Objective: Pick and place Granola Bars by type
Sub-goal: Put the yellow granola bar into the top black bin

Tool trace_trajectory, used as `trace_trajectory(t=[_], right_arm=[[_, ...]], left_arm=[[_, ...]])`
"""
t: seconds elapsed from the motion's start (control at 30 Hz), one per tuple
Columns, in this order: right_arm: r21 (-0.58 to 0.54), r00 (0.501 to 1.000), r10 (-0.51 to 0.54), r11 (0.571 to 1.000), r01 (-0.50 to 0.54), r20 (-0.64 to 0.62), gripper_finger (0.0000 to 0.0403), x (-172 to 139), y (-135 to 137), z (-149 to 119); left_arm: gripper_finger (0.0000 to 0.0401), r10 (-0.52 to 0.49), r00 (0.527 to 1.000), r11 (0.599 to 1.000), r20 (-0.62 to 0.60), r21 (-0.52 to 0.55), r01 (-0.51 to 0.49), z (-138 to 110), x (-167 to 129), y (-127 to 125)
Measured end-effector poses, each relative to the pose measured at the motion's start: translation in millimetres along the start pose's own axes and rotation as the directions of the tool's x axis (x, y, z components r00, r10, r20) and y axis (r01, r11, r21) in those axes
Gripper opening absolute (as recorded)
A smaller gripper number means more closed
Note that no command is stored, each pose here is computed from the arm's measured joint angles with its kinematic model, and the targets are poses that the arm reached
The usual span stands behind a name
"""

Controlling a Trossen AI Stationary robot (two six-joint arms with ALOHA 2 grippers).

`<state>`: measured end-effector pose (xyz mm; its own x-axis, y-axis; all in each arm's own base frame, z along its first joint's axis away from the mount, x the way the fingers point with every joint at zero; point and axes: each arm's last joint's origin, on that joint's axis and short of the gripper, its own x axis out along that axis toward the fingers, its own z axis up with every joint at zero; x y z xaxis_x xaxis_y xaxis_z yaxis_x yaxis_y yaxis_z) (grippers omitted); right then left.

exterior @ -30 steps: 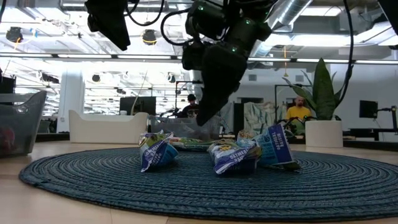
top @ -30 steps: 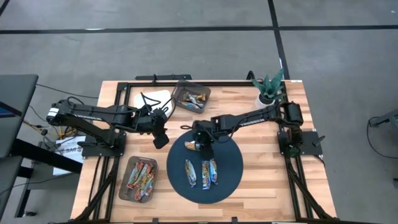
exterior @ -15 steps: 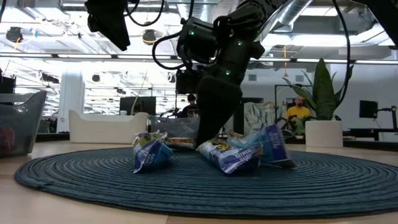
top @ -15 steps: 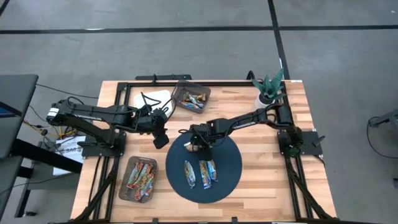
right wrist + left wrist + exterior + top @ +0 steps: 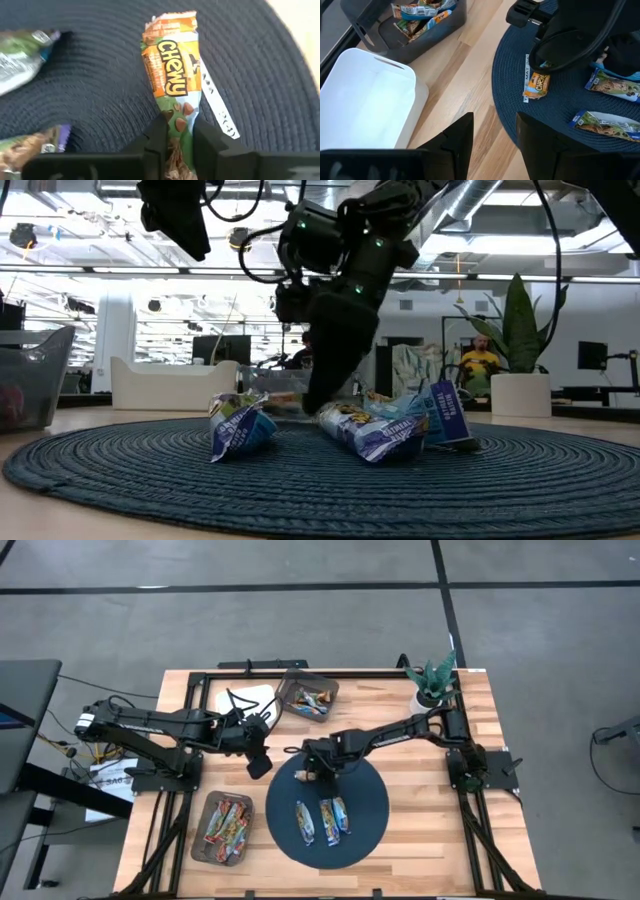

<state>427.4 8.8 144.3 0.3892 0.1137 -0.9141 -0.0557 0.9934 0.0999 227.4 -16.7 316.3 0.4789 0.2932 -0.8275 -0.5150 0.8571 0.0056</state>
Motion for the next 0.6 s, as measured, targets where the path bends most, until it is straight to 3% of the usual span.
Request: trace_trajectory(t=[0.27,0.6], right_arm=[[0.034,0.995,-0.068,0.997,0.066,0.072,0.0041,-51.7,-26.8,27.8],[0.249,0.908,-0.338,0.928,0.277,0.247,0.0040,-141.5,-111.4,39.5]], left_arm=[[0.0141,0.000,1.000,1.000,0.000,-0.005,0.000,0.0,0.0,0.0],[0.0141,0.000,1.000,1.000,0.000,-0.006,0.000,0.0,0.0,0.0]])
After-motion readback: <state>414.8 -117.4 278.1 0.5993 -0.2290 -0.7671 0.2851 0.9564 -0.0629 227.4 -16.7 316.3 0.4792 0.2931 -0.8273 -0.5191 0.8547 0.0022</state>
